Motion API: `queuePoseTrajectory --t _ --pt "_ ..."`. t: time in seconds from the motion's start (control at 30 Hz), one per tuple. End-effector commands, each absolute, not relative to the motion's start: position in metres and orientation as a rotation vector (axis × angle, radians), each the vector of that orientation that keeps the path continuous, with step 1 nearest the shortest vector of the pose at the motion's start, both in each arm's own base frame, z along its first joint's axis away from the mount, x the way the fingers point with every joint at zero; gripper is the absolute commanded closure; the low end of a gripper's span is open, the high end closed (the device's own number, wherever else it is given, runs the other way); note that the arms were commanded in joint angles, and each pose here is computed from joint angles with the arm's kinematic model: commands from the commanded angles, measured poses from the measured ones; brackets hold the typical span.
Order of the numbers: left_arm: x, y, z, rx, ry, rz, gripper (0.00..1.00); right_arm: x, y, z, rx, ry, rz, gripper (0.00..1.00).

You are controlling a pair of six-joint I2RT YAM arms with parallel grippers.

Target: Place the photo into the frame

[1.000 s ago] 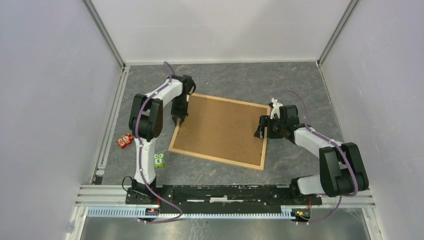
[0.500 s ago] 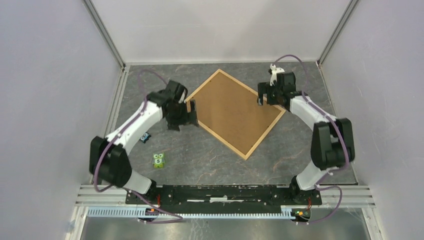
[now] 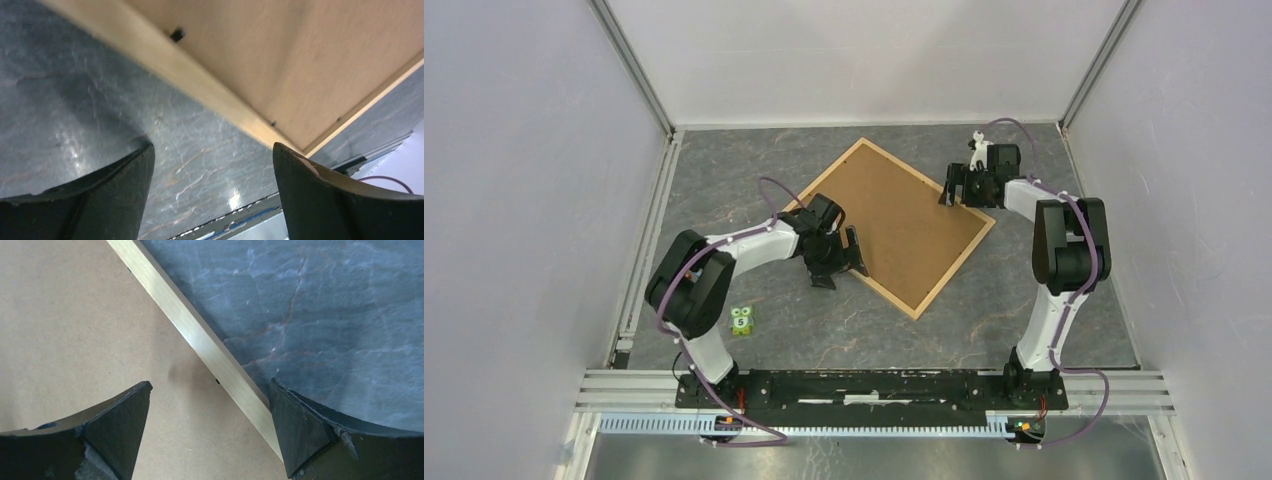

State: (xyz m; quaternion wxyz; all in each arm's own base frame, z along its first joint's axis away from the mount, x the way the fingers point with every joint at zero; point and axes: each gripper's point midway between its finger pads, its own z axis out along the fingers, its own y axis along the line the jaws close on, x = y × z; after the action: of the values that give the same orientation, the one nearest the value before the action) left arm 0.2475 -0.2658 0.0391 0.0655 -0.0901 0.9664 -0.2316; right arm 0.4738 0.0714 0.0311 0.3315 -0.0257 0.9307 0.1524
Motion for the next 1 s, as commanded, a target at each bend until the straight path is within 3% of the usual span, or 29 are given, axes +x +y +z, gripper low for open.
queuePoseTrajectory --t 0.0,0.17,0.37,0.5,0.6,0.87,0.97 --pt "0.282 -0.28 0.04 -0.294 2.864 -0.759 0.08 0.437 0.101 0.037 -0.035 2.428 0.617 0.09" --pt "0.302 -0.251 0.032 -0.236 2.916 -0.698 0.15 0.352 0.123 0.046 0.049 2.366 0.821 0.23" --pt "0.305 -0.193 0.043 -0.082 2.946 -0.453 0.25 0.286 0.122 0.047 0.036 2.354 0.816 0.24" --pt "0.306 -0.174 0.047 -0.011 2.94 -0.347 0.38 0.288 0.078 0.033 -0.003 2.49 0.458 0.27" --pt "0.305 -0.166 0.043 0.024 2.95 -0.29 0.49 0.299 0.061 0.041 -0.082 2.558 0.313 0.35" --pt "0.302 -0.153 0.026 0.066 2.98 -0.185 0.64 0.318 0.078 0.042 -0.158 2.595 0.387 0.6" --pt "0.304 -0.152 0.023 0.078 2.979 -0.166 0.67 0.326 0.09 0.043 -0.201 2.587 0.411 0.63"
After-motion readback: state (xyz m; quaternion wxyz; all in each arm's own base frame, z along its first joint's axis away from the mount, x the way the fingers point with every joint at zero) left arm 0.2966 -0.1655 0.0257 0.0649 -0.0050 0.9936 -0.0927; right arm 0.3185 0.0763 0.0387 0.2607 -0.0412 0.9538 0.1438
